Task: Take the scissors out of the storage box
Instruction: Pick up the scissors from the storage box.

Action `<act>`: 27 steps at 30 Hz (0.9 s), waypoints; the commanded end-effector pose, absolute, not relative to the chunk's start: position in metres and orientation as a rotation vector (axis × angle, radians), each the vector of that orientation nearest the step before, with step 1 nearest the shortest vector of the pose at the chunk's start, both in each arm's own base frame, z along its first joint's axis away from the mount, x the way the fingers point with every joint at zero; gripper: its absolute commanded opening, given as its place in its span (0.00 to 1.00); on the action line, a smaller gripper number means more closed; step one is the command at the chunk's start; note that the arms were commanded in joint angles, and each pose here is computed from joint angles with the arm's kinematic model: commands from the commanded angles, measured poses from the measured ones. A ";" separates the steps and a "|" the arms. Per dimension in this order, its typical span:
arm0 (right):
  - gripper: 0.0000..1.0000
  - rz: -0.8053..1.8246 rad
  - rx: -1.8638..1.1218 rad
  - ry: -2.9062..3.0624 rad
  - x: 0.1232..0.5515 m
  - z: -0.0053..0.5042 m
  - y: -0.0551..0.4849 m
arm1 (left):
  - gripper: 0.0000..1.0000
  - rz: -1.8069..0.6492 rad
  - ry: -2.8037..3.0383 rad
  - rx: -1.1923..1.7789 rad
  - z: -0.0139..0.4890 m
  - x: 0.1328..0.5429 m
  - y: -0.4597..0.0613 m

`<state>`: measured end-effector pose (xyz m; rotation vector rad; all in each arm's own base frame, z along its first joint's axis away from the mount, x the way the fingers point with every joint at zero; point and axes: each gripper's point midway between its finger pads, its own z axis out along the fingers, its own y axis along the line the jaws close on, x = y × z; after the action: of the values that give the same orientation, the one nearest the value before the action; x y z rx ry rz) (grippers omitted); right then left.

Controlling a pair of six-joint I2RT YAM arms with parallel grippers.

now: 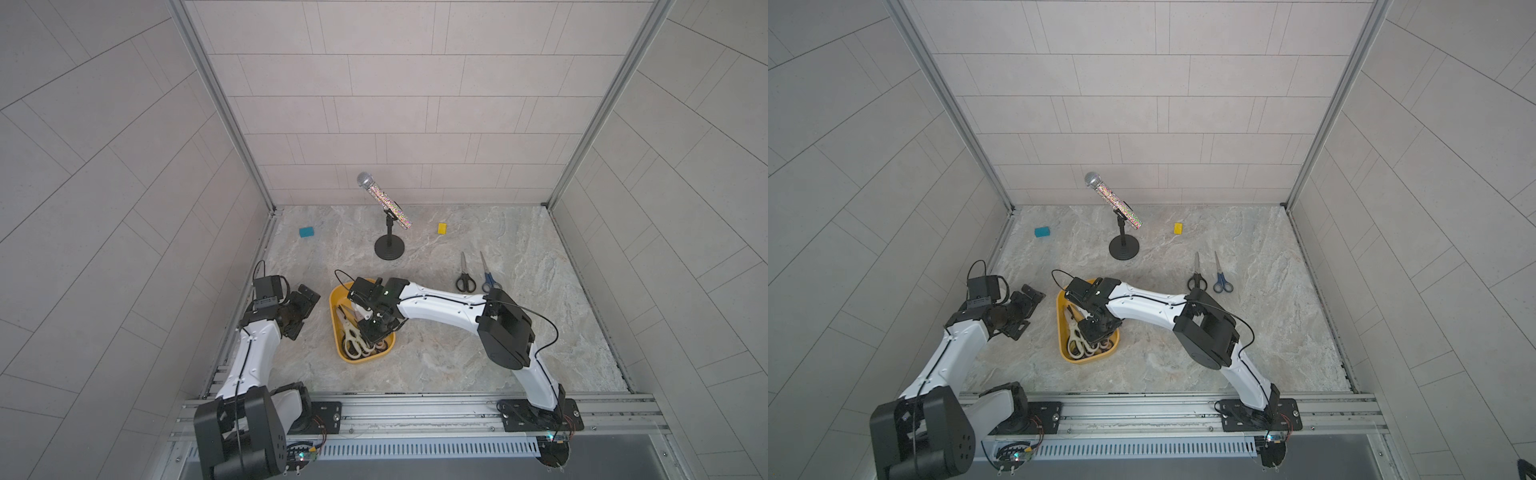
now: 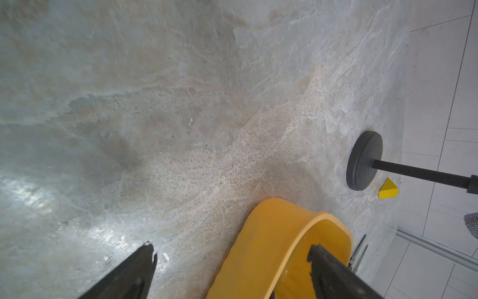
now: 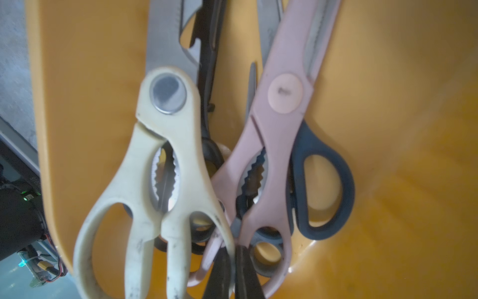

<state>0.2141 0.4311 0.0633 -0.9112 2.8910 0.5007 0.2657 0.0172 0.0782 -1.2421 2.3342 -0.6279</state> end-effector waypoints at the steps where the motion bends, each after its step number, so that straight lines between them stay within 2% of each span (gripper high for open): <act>1: 0.00 0.513 -0.904 2.825 0.222 0.098 0.426 | 1.00 -0.641 2.320 -1.221 0.086 0.272 0.019; 15: 0.00 0.504 -0.832 2.739 0.240 0.143 0.394 | 1.00 -0.667 2.287 -1.242 0.098 0.284 0.021; 21: 0.00 0.452 -0.664 2.744 0.272 0.157 0.342 | 1.00 -0.644 2.327 -1.226 0.095 0.278 0.020; 27: 0.00 0.318 -0.428 2.795 0.311 0.146 0.266 | 1.00 -0.616 2.388 -1.186 0.090 0.270 0.013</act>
<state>0.3014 0.2969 0.1447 -0.4905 2.7916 0.4090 0.2730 0.0151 0.0879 -1.2276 2.3487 -0.6485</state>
